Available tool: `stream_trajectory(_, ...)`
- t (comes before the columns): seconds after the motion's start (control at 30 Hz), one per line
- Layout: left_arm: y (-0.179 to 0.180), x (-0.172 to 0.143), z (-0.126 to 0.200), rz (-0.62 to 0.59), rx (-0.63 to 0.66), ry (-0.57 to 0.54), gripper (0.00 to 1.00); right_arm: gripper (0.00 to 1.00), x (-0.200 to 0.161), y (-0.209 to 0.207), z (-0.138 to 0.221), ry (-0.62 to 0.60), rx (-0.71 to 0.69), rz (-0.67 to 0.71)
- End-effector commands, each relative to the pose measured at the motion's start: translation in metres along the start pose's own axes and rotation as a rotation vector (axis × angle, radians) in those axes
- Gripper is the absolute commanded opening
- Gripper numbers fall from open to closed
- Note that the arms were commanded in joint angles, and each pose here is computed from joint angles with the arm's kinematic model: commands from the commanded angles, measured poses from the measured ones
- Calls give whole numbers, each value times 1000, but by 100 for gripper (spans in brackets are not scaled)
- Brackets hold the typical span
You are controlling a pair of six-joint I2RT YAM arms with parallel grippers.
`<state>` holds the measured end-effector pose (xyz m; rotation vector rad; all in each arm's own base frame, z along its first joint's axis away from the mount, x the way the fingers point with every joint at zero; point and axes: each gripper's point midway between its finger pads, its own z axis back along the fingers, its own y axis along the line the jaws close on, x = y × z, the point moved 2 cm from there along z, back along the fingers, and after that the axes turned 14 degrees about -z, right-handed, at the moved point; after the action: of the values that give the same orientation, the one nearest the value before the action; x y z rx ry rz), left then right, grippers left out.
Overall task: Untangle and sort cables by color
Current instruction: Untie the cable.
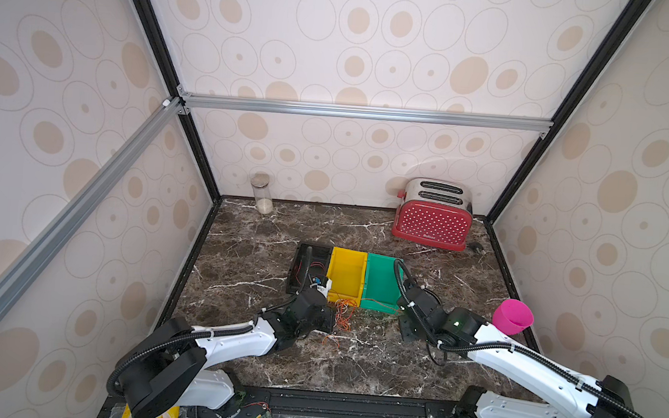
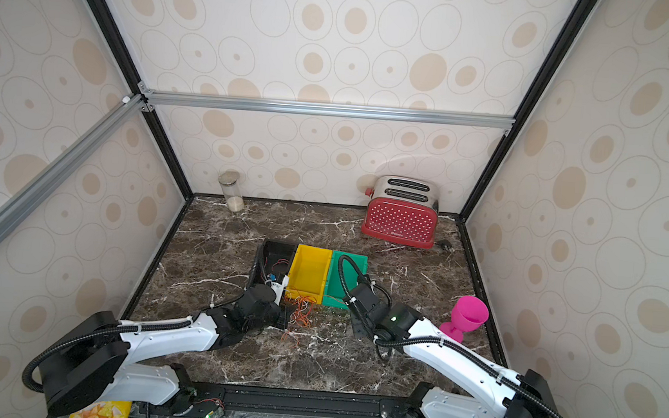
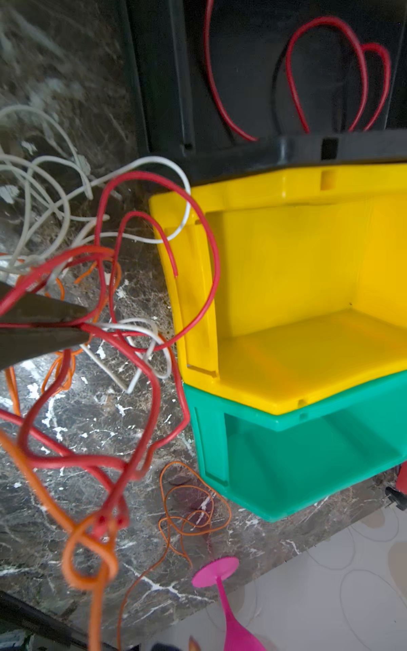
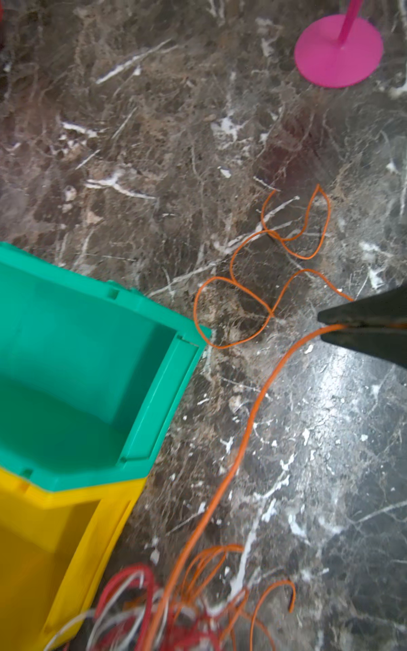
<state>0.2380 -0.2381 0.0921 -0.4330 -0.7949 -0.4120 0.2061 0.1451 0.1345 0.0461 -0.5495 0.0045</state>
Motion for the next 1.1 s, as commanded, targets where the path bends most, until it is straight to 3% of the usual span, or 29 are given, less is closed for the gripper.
stream_trajectory(0.0,9,-8,7,-51,47,35,1,0,-10,-17,-4,46,-106,-22)
stream_trajectory(0.2,19,-27,13,-157,99,154,2,0,-29,-12,-18,166,-113,17)
stream_trajectory(0.4,29,-38,13,-192,142,189,2,0,-40,14,-27,240,18,46)
stream_trajectory(0.6,31,-45,10,-252,145,233,2,10,-37,52,-16,251,247,81)
stream_trajectory(0.7,28,-45,10,-280,126,239,2,26,-32,69,-7,220,347,110)
stream_trajectory(0.87,23,-45,10,-319,99,244,2,35,-19,92,8,152,491,155)
stream_trajectory(1.07,21,-43,11,-333,95,245,2,48,-6,105,17,71,553,249)
